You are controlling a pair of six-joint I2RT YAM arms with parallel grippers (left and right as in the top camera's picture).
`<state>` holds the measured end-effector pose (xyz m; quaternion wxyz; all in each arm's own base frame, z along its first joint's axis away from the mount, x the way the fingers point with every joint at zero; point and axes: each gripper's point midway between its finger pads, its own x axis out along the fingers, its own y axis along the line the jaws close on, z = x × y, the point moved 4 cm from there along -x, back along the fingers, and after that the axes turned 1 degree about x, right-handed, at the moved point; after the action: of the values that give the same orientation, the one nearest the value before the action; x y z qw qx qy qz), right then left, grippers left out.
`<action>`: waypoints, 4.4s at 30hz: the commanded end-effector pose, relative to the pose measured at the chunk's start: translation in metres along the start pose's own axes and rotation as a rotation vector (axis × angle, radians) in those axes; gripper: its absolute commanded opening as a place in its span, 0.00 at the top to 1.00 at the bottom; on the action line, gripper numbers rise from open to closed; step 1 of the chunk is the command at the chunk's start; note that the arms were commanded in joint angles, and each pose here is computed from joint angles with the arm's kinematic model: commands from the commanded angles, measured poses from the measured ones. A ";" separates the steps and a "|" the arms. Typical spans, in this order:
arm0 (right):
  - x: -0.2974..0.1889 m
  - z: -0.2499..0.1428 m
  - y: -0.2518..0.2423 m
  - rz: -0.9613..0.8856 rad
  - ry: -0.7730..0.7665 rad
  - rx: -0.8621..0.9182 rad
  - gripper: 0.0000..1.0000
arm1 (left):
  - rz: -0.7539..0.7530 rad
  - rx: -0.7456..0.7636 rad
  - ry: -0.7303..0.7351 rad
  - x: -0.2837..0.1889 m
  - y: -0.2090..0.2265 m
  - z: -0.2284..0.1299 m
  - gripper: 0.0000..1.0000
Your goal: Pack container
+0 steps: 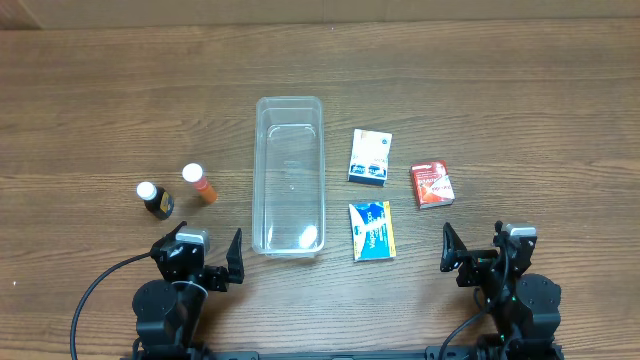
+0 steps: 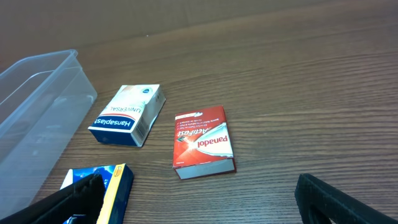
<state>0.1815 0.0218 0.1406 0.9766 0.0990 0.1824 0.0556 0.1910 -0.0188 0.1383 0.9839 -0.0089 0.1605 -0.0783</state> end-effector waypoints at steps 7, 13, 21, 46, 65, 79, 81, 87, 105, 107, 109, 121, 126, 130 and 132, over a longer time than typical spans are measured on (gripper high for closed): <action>0.001 -0.002 0.000 0.005 -0.004 0.005 0.00 | -0.004 -0.006 -0.006 0.000 0.000 0.000 0.00; 0.001 -0.002 0.000 0.005 -0.004 0.004 0.00 | -0.004 -0.006 -0.006 0.000 0.000 0.000 0.00; 0.001 -0.002 0.000 0.005 -0.004 0.005 0.00 | -0.004 -0.006 -0.006 0.000 0.000 0.000 0.00; 0.015 0.305 0.094 0.230 0.220 0.119 0.00 | -0.004 -0.006 -0.006 0.000 0.000 0.000 0.00; 0.259 -0.003 0.128 -0.243 1.103 0.204 0.00 | -0.004 -0.006 -0.006 0.000 0.000 0.000 0.00; 0.218 0.109 0.157 -0.208 0.872 0.197 0.35 | -0.004 -0.006 -0.006 0.000 0.000 0.000 0.00; 0.189 0.139 0.190 -0.103 0.795 0.179 0.35 | -0.004 -0.006 -0.006 0.000 0.000 0.000 0.00; 0.173 0.095 0.290 0.063 0.742 0.029 0.30 | -0.004 -0.006 -0.006 0.000 0.000 0.000 0.00; 0.248 0.037 0.300 0.092 0.766 0.103 0.23 | -0.004 -0.006 -0.006 0.000 0.000 0.000 0.00; 0.248 0.036 0.300 0.091 0.768 0.102 0.16 | -0.004 -0.006 -0.006 0.000 0.000 0.000 0.00; 0.248 0.038 0.301 0.105 0.763 0.091 0.02 | -0.004 -0.006 -0.006 0.000 0.000 0.000 0.00; 0.115 0.166 0.197 -0.058 0.814 -0.059 0.00 | -0.004 -0.006 -0.006 0.000 0.000 0.000 0.00; 0.107 0.083 0.149 -0.223 1.117 -0.145 0.00 | -0.004 -0.006 -0.006 0.000 0.000 0.000 0.00; 0.108 -0.001 0.131 -0.197 1.285 -0.146 0.00 | -0.004 -0.006 -0.006 0.000 0.000 0.000 0.00; 0.105 -0.029 0.127 -0.159 1.338 -0.130 0.00 | -0.004 -0.006 -0.006 0.000 0.000 0.000 0.00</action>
<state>0.2798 0.1635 0.1220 0.6858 -0.0382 0.7267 0.0081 0.1912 -0.0188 0.1385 0.9841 -0.0088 0.1594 -0.0785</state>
